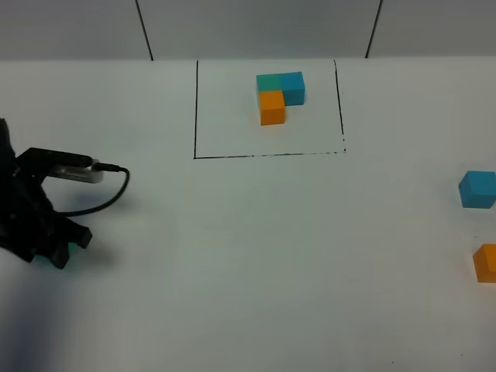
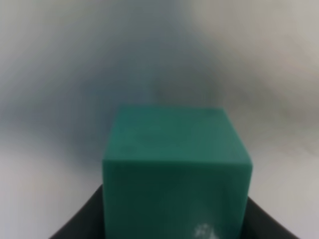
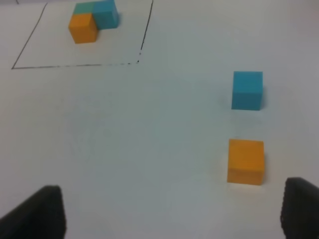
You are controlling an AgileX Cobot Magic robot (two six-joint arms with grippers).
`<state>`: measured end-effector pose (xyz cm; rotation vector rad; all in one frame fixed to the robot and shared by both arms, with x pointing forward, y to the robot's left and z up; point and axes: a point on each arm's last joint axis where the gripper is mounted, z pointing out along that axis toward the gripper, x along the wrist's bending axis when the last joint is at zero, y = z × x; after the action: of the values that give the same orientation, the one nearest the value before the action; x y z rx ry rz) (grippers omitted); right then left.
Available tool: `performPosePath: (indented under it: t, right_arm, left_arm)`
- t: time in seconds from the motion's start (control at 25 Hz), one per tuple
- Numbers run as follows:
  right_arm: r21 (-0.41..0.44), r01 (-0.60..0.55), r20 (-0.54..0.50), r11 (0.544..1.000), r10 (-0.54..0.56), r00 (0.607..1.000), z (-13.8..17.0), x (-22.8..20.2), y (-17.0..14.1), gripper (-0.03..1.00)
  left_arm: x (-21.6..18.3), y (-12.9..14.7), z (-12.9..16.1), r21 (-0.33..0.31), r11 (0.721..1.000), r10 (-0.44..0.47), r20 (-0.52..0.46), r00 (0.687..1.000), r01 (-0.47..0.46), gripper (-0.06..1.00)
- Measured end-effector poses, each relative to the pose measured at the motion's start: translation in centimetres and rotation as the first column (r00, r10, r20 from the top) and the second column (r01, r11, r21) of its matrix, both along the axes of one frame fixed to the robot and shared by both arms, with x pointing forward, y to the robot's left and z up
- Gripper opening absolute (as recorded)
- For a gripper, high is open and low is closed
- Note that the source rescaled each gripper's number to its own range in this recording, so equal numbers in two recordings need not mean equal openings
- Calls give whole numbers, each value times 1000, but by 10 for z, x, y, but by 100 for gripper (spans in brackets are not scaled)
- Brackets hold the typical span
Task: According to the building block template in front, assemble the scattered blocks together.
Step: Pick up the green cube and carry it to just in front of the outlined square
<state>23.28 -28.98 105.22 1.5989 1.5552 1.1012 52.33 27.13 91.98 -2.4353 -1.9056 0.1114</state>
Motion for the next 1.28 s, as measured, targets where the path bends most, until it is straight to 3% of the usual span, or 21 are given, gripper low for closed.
performPosePath:
  t: [0.08, 0.2, 0.28, 0.48, 0.76, 1.04, 1.16, 1.28]
  right_arm:
    - [0, 0, 0, 1000, 0, 1000, 0, 0, 0, 75]
    - [0, 0, 0, 1000, 0, 1000, 0, 0, 0, 75]
    - [0, 0, 0, 1000, 0, 1000, 0, 0, 0, 75]
    - [0, 0, 0, 1000, 0, 1000, 0, 0, 0, 75]
    - [1, 0, 0, 1000, 0, 1000, 0, 0, 0, 75]
    - [1, 0, 0, 1000, 0, 1000, 0, 0, 0, 75]
    - [1, 0, 0, 1000, 0, 1000, 0, 0, 0, 75]
    - [1, 0, 0, 1000, 0, 1000, 0, 0, 0, 75]
  left_arm:
    - [6, -20, 12, 8, 986, -165, 2, 986, 165, 1]
    - [23, -53, 29, 35, 935, -355, 47, 934, 354, 1]
    - [37, -76, 41, 57, 893, -450, 82, 889, 446, 1]
    - [70, -137, 52, 96, 754, -657, 90, 749, 650, 1]
    - [111, -203, 37, 95, 568, -823, 54, 566, 817, 1]
    - [123, -237, 19, 86, 424, -905, 89, 416, 902, 1]
    - [120, -244, 10, 65, 388, -920, 86, 382, 919, 1]
    - [119, -247, 1, 53, 377, -925, 72, 373, 925, 1]
